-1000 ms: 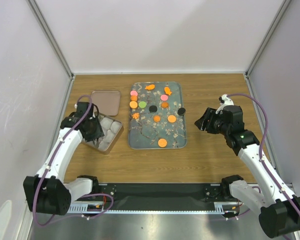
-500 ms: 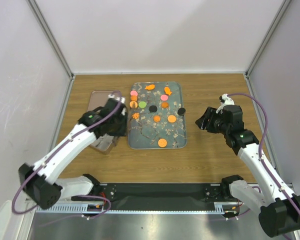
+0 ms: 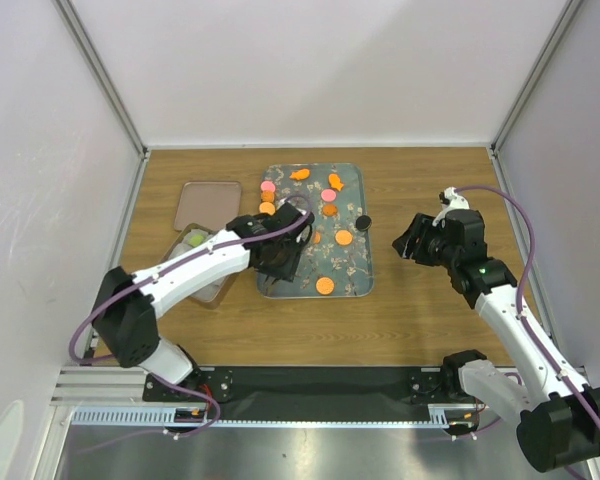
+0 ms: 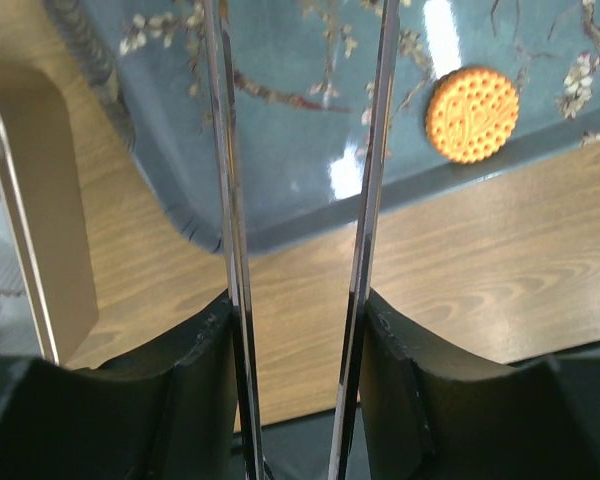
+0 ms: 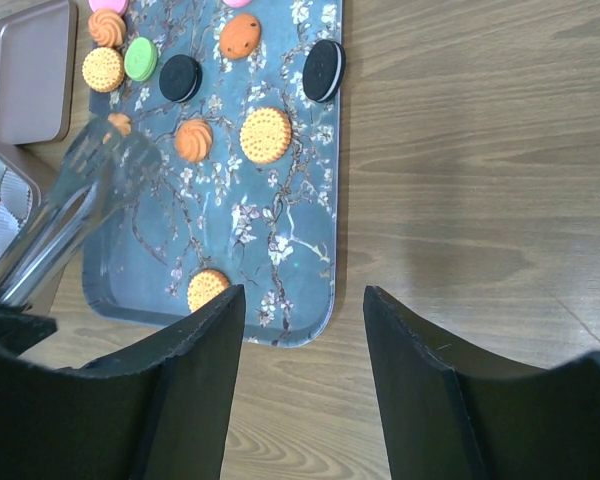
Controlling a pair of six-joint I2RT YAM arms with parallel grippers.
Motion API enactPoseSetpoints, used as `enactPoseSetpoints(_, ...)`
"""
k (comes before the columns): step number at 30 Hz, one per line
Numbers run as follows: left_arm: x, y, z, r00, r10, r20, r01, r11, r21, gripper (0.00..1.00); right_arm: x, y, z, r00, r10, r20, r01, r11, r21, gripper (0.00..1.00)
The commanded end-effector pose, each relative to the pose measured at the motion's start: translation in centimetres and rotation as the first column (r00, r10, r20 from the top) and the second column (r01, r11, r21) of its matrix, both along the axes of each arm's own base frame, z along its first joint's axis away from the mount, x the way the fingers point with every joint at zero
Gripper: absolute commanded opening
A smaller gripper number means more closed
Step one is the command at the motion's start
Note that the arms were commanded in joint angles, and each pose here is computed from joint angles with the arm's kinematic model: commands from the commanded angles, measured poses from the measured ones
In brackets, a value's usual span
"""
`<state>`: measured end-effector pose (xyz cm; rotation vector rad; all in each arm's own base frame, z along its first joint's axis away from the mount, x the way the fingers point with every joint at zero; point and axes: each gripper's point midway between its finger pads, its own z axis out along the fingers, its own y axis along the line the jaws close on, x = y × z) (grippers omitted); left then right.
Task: Pack the cookies
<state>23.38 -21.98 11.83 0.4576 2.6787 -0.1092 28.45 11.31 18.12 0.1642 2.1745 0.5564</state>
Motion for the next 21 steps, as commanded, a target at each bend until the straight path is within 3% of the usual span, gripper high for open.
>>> enactPoseSetpoints(1,2.1,-2.1,1.4,0.997,-0.036,0.067,0.039,0.998,-0.04,0.5,0.5,-0.3,0.5,1.0,-0.012,0.028,0.012,1.0,-0.004,0.57)
enactPoseSetpoints(21,3.9,-3.3,-1.7,0.995,-0.093,0.042,0.091,0.995,0.047,0.5,0.4,-0.1,0.7,0.999,-0.002,0.033,0.002,1.0,0.007,0.57)
